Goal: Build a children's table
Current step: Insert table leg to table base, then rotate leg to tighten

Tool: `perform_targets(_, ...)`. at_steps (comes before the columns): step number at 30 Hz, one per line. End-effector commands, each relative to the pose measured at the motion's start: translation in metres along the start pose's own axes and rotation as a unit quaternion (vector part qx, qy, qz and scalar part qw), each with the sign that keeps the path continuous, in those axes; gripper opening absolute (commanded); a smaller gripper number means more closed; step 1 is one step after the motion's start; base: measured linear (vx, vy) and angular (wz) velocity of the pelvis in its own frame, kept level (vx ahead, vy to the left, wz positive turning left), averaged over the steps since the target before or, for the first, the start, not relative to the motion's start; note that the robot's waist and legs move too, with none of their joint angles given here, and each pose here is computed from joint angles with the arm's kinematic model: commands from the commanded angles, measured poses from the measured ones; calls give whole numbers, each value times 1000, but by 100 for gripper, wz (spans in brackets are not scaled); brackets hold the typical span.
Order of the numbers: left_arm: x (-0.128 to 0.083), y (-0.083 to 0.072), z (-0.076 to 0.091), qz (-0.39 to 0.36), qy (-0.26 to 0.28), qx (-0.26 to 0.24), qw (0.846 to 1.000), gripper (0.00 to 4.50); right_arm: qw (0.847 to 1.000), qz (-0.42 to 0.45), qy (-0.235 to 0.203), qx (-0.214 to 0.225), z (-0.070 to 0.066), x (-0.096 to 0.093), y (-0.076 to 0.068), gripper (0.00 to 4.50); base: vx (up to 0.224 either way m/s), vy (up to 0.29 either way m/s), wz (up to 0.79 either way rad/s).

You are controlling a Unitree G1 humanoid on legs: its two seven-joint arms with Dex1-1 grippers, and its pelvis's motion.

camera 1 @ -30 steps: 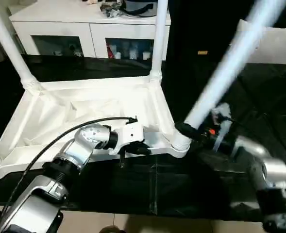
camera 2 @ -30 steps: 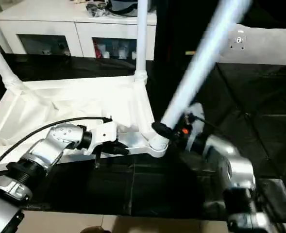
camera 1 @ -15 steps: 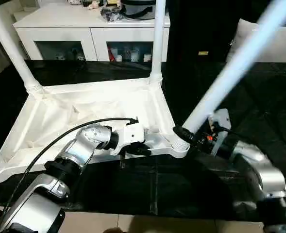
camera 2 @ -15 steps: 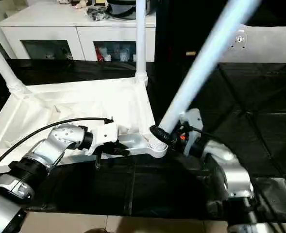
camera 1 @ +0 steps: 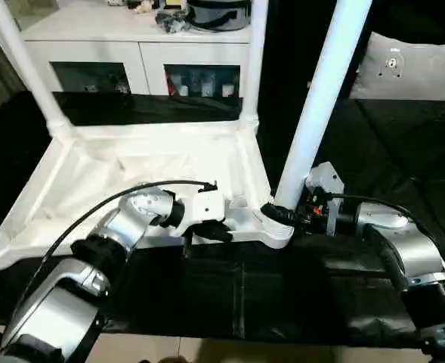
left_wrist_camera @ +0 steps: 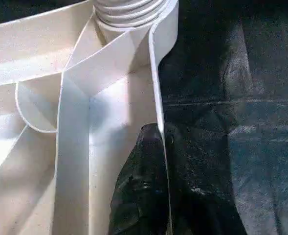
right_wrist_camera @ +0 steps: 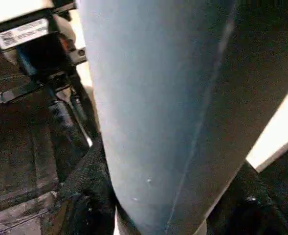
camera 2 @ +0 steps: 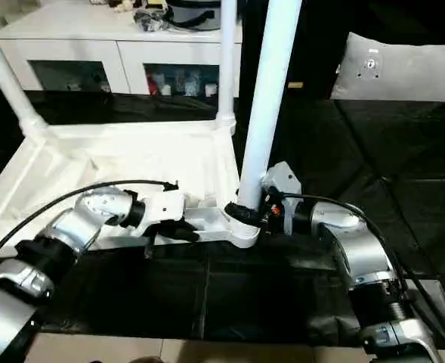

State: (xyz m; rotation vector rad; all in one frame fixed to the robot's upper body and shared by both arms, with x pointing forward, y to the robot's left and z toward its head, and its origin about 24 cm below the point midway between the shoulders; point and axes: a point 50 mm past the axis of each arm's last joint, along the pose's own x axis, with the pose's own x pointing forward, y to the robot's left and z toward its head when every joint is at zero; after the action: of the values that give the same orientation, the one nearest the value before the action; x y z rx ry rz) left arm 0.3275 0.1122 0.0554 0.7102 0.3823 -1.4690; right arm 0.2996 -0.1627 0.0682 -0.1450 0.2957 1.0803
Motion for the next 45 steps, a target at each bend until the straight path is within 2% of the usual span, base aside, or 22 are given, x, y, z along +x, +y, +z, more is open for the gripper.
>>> perform_targets(1, -16, 10, -6, 18, 48, 13, 999, 0, 992, 44, 87, 75, -46, 4, 17, 188, 0, 0, 0)
perform_targets(4, -18, 12, -6, 19, 48, 10, 999, 0, 992, 47, 88, 78, -46, 6, 18, 188, 0, 0, 0)
perform_targets(10, -17, 6, -9, 16, 21, -34, 999, 0, 992, 0, 84, 89, -47, 11, 20, 188, 0, 0, 0)
perform_targets(11, -13, -1, -13, 31, 16, -75, 997, 0, 989, -66, 79, 107, -47, 14, 18, 188, 0, 0, 0)
perform_targets(12, -11, -5, -14, 40, 13, -93, 995, 0, 986, -91, 75, 115, -46, 15, 19, 188, 0, 0, 0)
perform_targets(16, 1, -13, -12, 93, 7, -154, 984, 0, 979, -138, 72, 130, -46, 20, 25, 188, 0, 0, 0)
perform_targets(19, 17, -14, 1, 127, 4, -194, 973, 0, 968, -187, 74, 152, -48, 27, 21, 188, 0, 0, 0)
perform_targets(20, 17, -14, 1, 127, 4, -194, 973, 0, 968, -187, 74, 152, -48, 27, 21, 188, 0, 0, 0)
perform_targets(22, 28, -14, 16, 132, -2, -196, 972, 0, 958, -222, 75, 163, -47, 32, 15, 188, 0, 0, 0)
perform_targets(24, 37, -16, 30, 126, 5, -176, 976, 0, 948, -254, 77, 176, -47, 35, 11, 188, 0, 0, 0)
perform_targets(27, 42, -21, 38, 114, 18, -158, 981, 0, 939, -278, 80, 186, -46, 39, 8, 188, 0, 0, 0)
perform_targets(36, 33, -19, 28, 133, 41, -146, 979, 0, 933, -292, 78, 194, -42, 46, 3, 188, 0, 0, 0)
perform_targets(40, 29, -18, 24, 132, 44, -133, 981, 0, 936, -284, 70, 194, -41, 48, 3, 188, 0, 0, 0)
perform_targets(41, 28, -19, 23, 132, 46, -131, 981, 0, 937, -283, 69, 195, -41, 48, 2, 223, 0, 0, 0)
perform_targets(43, 27, -19, 22, 131, 46, -129, 982, 0, 937, -282, 67, 196, -42, 48, 2, 223, 0, 0, 0)
perform_targets(44, 27, -19, 22, 133, 45, -128, 982, 0, 937, -282, 66, 195, -42, 48, 2, 247, 0, 0, 0)
perform_targets(45, 26, -18, 19, 138, 42, -124, 982, 0, 939, -280, 63, 190, -41, 47, 2, 247, 0, 0, 0)
